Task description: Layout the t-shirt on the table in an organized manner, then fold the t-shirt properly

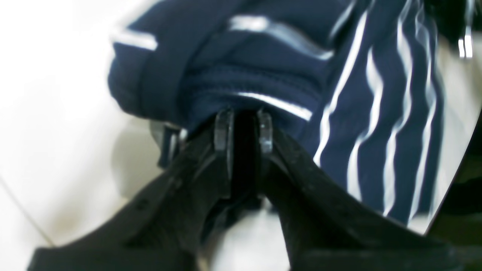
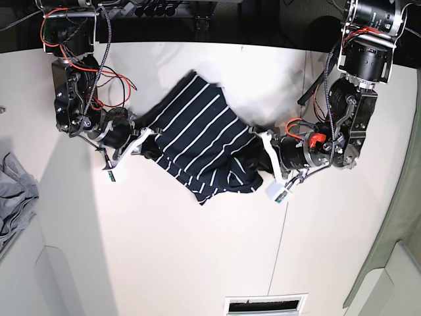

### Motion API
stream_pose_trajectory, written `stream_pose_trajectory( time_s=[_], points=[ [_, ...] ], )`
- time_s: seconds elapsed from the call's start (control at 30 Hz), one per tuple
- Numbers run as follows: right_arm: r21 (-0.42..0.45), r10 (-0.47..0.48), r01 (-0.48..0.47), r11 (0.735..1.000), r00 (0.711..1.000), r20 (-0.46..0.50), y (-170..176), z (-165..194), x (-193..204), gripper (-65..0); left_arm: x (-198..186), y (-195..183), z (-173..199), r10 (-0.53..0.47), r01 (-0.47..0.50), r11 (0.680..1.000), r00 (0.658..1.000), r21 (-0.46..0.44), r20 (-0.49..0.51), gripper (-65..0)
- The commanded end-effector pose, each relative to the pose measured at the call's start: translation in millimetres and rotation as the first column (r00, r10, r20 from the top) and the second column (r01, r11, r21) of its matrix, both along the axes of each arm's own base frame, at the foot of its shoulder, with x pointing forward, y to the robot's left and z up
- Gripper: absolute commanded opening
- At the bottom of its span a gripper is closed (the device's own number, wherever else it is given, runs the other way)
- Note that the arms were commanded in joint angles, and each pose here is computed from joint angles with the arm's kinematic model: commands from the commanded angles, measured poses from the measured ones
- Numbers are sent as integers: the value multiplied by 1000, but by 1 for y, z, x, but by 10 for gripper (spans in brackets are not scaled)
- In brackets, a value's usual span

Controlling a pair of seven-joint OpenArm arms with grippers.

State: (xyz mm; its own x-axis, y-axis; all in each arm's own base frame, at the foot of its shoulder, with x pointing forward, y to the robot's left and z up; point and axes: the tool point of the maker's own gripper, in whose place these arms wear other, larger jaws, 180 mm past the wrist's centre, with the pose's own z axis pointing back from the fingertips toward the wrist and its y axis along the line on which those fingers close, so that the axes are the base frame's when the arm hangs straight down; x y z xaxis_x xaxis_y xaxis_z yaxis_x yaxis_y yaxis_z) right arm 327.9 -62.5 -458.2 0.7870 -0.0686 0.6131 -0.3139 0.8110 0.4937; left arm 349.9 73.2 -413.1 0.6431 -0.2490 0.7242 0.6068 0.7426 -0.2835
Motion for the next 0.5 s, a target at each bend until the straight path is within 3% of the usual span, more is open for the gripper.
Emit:
stream_pose_trajectory(
  time_s=[0.0,0.27,0.47],
  points=[
    [23,14,-15,1000,1000,14,3,7,-3,-650,18,-3,22,5,-3,999,998,-35,65,-560],
    [64,29,-30,998,999,26,13,17,-52,-650,43,9,47,4,-3,1000,993,-11,115,-559],
    [47,-12,4,999,986,168,-1,60,-30,-650,35,11,75,-13,25,994,994,-103,108,-559]
  ],
)
